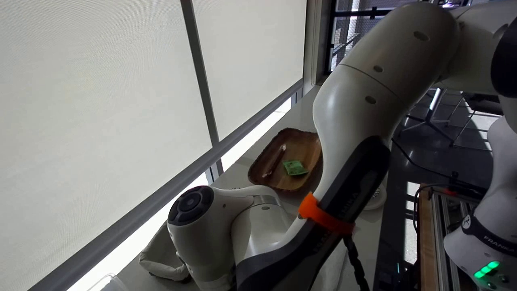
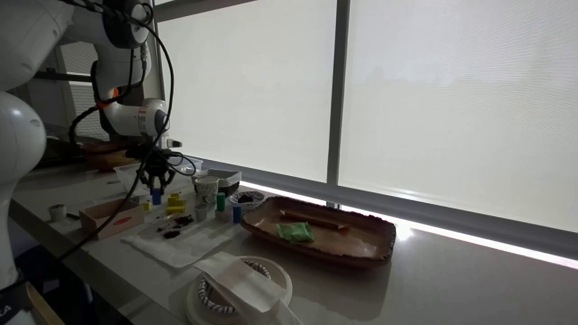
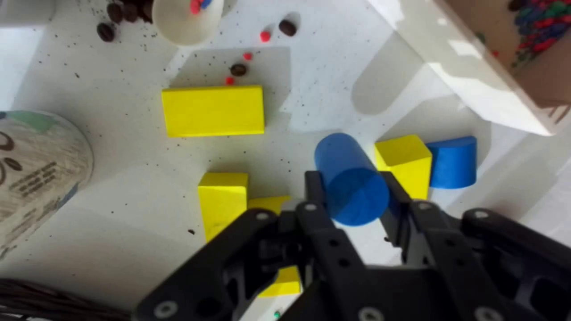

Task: Pick up the green block on the left, put it on the letter block on the right, pick up the blue block on the left and put it on the other letter block on the right

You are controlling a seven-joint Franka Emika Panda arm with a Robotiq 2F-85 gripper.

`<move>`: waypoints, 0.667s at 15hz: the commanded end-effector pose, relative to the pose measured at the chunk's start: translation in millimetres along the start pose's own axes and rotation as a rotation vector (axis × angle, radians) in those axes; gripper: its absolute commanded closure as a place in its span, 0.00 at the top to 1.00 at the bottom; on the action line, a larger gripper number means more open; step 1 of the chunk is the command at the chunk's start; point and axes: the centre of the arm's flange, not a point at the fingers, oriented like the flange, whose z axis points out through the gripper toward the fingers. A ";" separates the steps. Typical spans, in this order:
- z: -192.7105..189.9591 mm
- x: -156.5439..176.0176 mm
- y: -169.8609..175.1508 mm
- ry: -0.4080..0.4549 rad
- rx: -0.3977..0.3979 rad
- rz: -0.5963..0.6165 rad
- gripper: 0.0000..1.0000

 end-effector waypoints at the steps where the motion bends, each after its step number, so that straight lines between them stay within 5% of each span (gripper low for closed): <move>1: -72.4 -44.7 -22.0 -0.072 -0.040 0.084 0.08; 6: -162.3 -103.2 -34.6 -0.156 -0.121 0.296 0.08; 7: -134.0 -62.4 -34.3 -0.147 -0.123 0.234 0.33; 10: -166.6 -86.0 -36.4 -0.132 -0.131 0.269 0.33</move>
